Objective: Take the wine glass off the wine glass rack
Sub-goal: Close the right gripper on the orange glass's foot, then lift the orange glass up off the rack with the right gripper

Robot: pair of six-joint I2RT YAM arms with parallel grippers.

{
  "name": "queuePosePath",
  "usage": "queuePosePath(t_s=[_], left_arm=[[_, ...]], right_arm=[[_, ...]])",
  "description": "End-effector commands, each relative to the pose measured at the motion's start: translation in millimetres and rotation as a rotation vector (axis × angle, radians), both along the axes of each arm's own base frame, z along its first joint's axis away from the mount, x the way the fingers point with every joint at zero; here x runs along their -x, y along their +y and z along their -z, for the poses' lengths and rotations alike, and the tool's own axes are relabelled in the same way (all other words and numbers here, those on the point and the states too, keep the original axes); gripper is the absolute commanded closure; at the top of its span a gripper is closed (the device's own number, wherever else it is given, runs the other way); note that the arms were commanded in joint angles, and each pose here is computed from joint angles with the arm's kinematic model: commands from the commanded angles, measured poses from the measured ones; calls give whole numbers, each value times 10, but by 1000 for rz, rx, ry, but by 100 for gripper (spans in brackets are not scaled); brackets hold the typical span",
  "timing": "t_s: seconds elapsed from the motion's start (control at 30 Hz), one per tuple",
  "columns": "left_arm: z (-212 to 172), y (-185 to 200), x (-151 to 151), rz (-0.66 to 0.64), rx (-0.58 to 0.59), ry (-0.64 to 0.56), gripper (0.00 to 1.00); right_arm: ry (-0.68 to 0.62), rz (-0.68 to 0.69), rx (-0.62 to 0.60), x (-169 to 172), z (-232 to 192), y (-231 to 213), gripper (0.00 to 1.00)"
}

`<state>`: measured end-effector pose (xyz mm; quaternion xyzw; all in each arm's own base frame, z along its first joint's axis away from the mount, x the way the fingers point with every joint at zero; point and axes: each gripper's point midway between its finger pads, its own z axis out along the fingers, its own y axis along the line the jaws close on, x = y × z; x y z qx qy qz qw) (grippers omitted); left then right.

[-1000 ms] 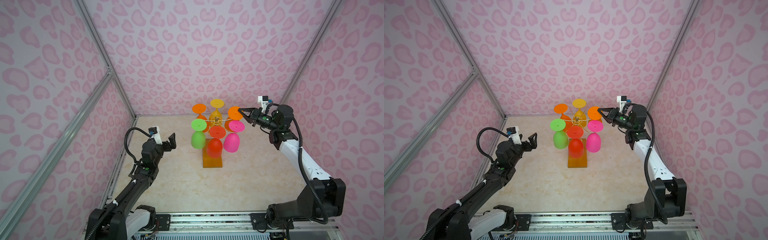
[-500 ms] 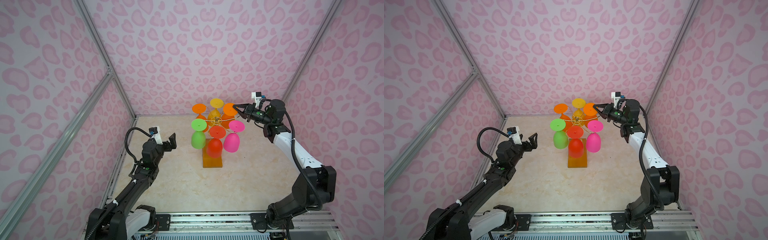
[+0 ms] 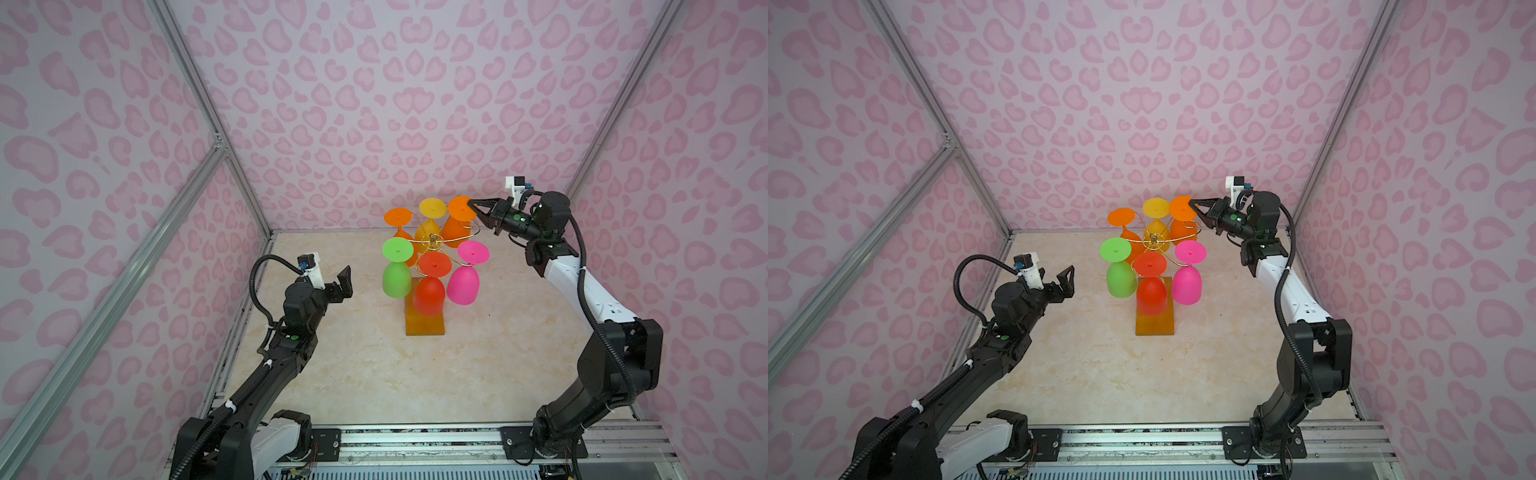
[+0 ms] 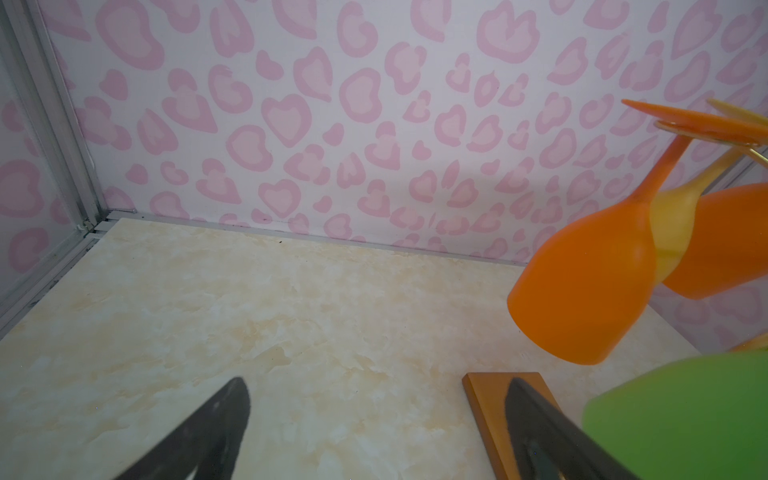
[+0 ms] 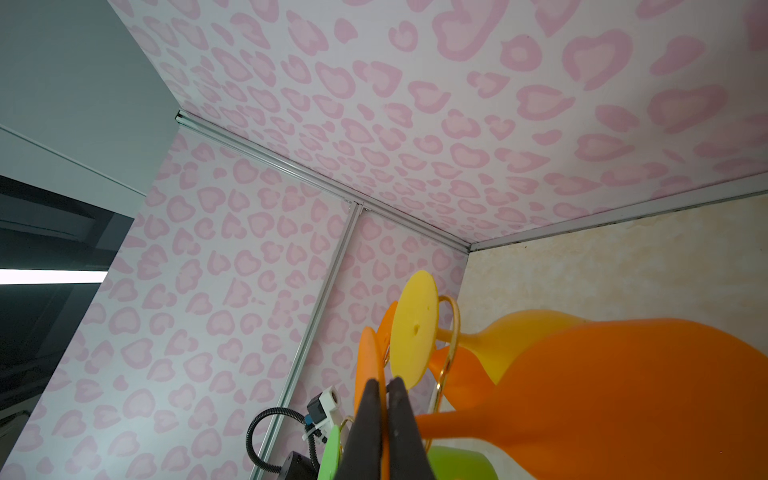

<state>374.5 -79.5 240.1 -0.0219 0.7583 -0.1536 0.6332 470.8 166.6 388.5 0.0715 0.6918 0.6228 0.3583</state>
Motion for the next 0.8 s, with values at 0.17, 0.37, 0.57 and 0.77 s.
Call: queuePosePath(t_s=[0.17,0.37,0.57,0.77], left_arm=[[-48,13,-4,-5,-6,-16,3],[-77,5,-6,-2,1,-19,3],[-271,-7,41,8,30,-59,3],[-796,-70,176,58,89,-170,2]], right_arm=[[-34,44,-15,-53,-77,-232,100],[-62,88,-15,21,-171,-451,100],[-105,179,10,238,-296,-746,100],[-159,276,115,572,-494,-892,100]])
